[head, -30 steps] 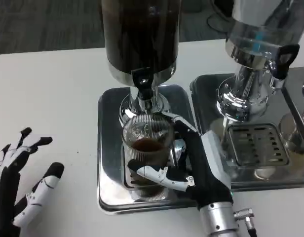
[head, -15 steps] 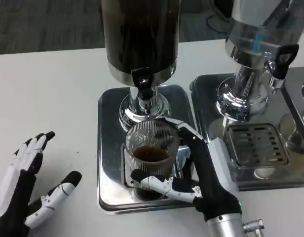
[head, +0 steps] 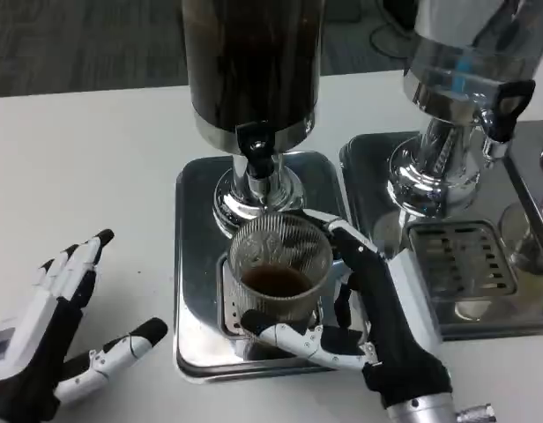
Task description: Grasp the cup under the faucet to collect the drink, then remove the cup.
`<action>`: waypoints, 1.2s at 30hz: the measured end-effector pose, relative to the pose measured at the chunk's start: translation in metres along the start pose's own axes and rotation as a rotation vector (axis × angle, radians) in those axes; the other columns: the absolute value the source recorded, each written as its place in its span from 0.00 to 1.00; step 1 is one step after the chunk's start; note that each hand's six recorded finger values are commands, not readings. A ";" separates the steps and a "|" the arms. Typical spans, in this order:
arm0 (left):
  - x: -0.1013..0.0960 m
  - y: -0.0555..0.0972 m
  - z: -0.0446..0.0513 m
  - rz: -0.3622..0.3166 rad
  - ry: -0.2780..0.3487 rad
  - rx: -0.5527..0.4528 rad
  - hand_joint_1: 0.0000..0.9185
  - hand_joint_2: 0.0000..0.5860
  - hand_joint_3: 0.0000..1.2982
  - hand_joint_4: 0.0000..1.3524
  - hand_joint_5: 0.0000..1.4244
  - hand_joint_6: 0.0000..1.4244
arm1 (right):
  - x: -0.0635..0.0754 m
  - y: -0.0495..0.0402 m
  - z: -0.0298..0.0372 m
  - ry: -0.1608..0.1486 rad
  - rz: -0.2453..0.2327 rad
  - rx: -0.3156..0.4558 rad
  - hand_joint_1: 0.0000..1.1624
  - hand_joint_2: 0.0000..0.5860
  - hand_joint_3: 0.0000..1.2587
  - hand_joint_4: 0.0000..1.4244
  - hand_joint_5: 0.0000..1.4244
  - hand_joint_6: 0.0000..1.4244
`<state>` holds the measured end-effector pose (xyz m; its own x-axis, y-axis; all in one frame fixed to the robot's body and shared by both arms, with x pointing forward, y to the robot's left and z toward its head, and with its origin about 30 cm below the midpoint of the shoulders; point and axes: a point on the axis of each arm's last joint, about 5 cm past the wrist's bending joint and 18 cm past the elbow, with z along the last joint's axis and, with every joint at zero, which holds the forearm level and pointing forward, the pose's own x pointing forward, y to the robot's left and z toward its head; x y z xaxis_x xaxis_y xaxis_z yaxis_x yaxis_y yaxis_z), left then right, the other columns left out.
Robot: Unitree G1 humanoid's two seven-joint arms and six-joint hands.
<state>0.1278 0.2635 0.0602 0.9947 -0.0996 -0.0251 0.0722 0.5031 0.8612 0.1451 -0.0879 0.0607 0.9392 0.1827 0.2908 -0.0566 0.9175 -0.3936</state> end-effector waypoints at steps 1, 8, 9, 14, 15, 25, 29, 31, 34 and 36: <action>0.000 0.001 0.0003 -0.007 0.000 0.010 0.00 0.14 0.00 0.00 0.00 0.00 | -0.001 -0.0010 0.0009 -0.004 0.003 0.000 0.88 0.20 0.38 0.43 0.61 0.94; -0.004 0.005 0.0046 -0.038 -0.008 0.053 0.00 0.14 0.00 0.00 0.00 0.00 | -0.014 -0.0104 0.0095 -0.021 0.037 0.005 0.88 0.21 0.39 0.43 0.61 0.94; -0.005 0.006 0.0055 -0.042 -0.009 0.057 0.00 0.13 0.00 0.00 0.00 0.00 | -0.014 -0.0120 0.0109 -0.026 0.044 0.009 0.87 0.21 0.39 0.43 0.61 0.94; -0.015 0.007 0.0110 -0.080 -0.015 0.101 0.00 0.13 0.00 0.00 0.00 0.00 | -0.013 -0.0199 0.0190 -0.073 0.082 0.011 0.87 0.22 0.39 0.43 0.61 0.94; -0.018 0.007 0.0124 -0.084 -0.017 0.102 0.00 0.13 0.00 0.00 0.00 0.00 | -0.014 -0.0200 0.0195 -0.071 0.086 0.017 0.87 0.22 0.39 0.43 0.61 0.94; -0.053 0.007 0.0260 -0.106 0.032 0.139 0.00 0.13 0.00 0.00 0.00 0.00 | -0.021 -0.0317 0.0267 -0.088 0.144 0.008 0.87 0.22 0.39 0.43 0.61 0.94; -0.058 0.009 0.0279 -0.094 0.051 0.138 0.00 0.13 0.00 0.00 0.00 0.00 | -0.024 -0.0291 0.0275 -0.077 0.165 0.032 0.86 0.22 0.39 0.43 0.61 0.94; -0.059 0.008 0.0288 -0.095 0.056 0.137 0.00 0.13 0.00 0.00 0.00 0.00 | -0.025 -0.0290 0.0274 -0.073 0.165 0.033 0.86 0.23 0.39 0.43 0.61 0.94; -0.060 0.006 0.0296 -0.090 0.066 0.131 0.00 0.13 0.00 0.00 0.00 0.00 | -0.025 -0.0291 0.0274 -0.072 0.161 0.035 0.85 0.23 0.39 0.44 0.62 0.94; -0.060 0.005 0.0302 -0.087 0.070 0.125 0.00 0.13 0.00 0.00 0.00 0.00 | -0.025 -0.0297 0.0272 -0.071 0.158 0.033 0.85 0.23 0.39 0.44 0.62 0.94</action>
<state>0.0664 0.2461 0.0814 0.9881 -0.0763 -0.1337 0.1529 0.3837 0.9107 0.1143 -0.1101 0.0889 0.8914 0.3490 0.2891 -0.2138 0.8863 -0.4108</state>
